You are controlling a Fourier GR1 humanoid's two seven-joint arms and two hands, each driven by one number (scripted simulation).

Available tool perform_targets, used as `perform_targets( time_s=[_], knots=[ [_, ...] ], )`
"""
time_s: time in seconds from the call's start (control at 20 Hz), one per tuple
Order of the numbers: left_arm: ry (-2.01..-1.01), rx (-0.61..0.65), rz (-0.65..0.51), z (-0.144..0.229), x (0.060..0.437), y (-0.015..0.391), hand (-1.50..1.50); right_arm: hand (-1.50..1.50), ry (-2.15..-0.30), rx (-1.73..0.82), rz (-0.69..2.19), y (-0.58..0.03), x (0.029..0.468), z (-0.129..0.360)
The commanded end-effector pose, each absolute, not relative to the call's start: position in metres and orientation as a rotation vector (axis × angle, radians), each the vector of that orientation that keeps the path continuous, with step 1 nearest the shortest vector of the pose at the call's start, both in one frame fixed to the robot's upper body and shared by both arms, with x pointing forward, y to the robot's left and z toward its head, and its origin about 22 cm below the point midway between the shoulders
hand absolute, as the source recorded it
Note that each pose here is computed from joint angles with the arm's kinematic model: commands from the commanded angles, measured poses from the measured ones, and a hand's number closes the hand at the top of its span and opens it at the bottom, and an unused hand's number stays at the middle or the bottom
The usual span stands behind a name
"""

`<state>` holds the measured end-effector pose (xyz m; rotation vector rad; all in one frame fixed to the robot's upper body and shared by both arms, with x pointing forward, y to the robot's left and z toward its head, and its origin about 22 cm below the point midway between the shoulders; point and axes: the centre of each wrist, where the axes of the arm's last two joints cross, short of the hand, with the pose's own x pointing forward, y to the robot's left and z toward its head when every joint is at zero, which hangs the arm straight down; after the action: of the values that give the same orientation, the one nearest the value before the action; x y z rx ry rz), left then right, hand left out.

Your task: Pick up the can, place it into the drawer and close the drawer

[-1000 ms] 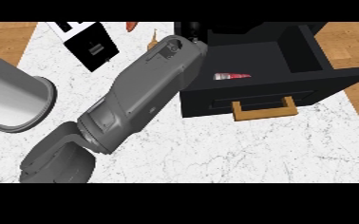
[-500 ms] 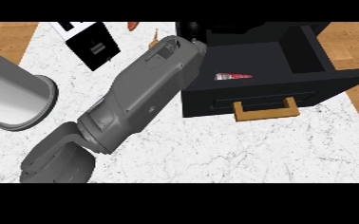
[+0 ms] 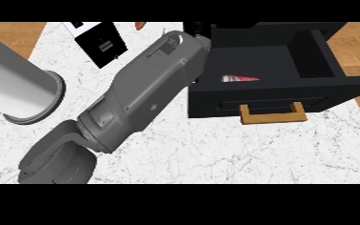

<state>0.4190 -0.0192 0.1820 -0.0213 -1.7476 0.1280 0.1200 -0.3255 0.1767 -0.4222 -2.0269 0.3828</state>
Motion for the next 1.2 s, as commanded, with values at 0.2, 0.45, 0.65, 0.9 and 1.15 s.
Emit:
perform_targets(
  time_s=[0.2,0.45,0.65,0.9,1.15],
  knots=[
    [-1.736,-0.059,0.143,0.204,0.416,-0.03,-1.5,-1.5,-1.971,-0.573,0.594,-0.304,0.163,0.175],
    [-1.713,-0.057,0.144,0.186,0.412,-0.026,-1.5,-1.5,-1.978,-0.691,0.689,-0.272,0.201,0.178],
    [-1.704,-0.053,0.151,0.189,0.416,-0.018,-1.5,-1.5,-1.972,-0.724,0.737,-0.239,0.235,0.166],
    [-1.704,-0.005,0.165,0.195,0.423,-0.002,-1.5,-1.5,-1.913,-0.803,0.91,-0.212,0.275,0.154],
    [-1.709,-0.004,0.155,0.205,0.43,0.02,-1.5,-1.5,-1.867,-0.877,1.052,-0.2,0.317,0.121]
  ],
)
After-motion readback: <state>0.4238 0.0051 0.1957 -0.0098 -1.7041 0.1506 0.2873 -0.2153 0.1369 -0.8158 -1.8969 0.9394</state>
